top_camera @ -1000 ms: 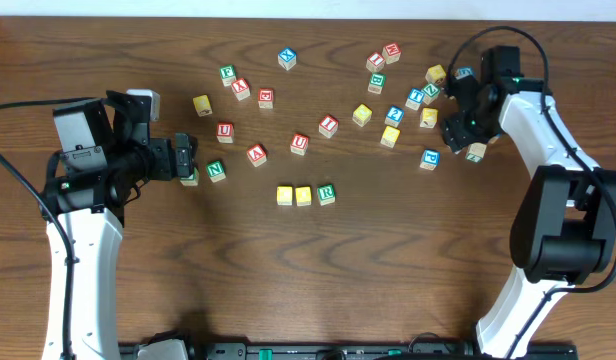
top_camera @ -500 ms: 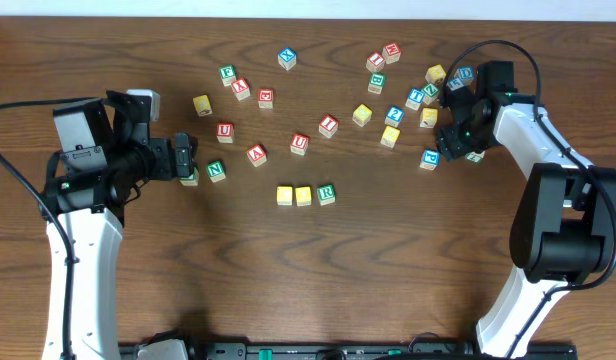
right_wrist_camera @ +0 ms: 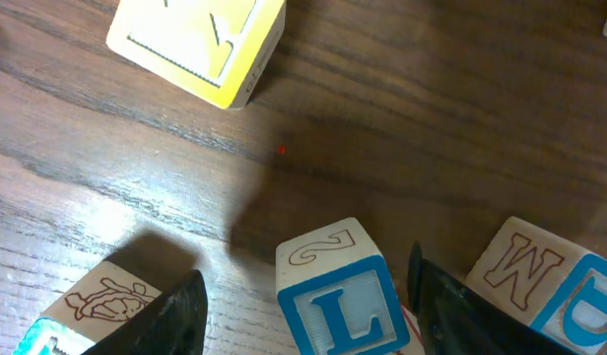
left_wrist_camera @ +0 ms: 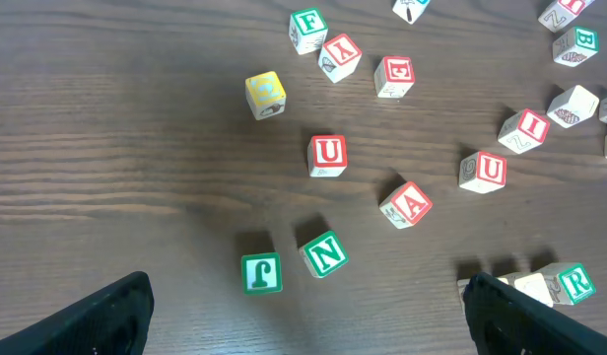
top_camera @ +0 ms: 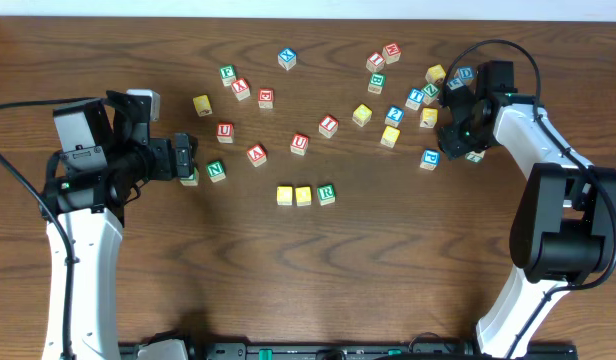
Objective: Spell out CORL
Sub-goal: 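Lower the right gripper around the blue L block, then close the right gripper on the L block and lift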
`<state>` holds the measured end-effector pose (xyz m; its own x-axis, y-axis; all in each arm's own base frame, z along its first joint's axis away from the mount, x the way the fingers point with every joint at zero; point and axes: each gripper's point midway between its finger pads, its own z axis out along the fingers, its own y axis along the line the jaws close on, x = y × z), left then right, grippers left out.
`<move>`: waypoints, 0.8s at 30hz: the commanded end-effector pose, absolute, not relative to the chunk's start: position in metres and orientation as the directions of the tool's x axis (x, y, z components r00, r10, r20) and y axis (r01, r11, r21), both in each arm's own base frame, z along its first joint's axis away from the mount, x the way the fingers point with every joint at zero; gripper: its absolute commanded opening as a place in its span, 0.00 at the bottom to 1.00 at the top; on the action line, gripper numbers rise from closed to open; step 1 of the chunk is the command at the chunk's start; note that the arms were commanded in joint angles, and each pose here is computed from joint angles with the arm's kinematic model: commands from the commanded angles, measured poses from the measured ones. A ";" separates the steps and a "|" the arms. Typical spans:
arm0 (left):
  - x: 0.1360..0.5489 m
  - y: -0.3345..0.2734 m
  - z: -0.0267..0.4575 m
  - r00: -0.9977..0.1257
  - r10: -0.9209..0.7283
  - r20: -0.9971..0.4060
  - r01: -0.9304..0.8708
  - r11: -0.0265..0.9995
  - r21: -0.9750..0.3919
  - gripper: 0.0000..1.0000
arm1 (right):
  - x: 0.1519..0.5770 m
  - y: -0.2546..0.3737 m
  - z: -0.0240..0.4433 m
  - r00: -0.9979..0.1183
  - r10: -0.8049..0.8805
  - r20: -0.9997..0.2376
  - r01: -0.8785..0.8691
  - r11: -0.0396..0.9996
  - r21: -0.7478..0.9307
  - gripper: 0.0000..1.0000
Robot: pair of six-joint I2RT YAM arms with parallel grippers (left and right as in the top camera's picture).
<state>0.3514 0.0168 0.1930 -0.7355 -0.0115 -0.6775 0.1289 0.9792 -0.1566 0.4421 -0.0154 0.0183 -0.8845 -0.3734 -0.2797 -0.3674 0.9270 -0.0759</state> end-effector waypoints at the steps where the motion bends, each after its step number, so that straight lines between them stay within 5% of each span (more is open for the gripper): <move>1: 0.352 0.018 0.192 -0.735 -0.004 -0.678 0.131 0.980 -0.149 0.99 | 0.441 -0.013 0.022 -0.876 -0.381 -0.297 -0.376 0.923 -0.078 0.61; 11: 0.352 0.018 0.192 -0.735 -0.004 -0.678 0.131 0.980 -0.149 0.99 | 0.442 -0.013 0.021 -0.874 -0.379 -0.303 -0.372 0.925 -0.081 0.57; 24: 0.352 0.018 0.192 -0.735 -0.005 -0.678 0.131 0.980 -0.149 0.99 | 0.442 -0.013 0.020 -0.875 -0.378 -0.303 -0.372 0.925 -0.080 0.41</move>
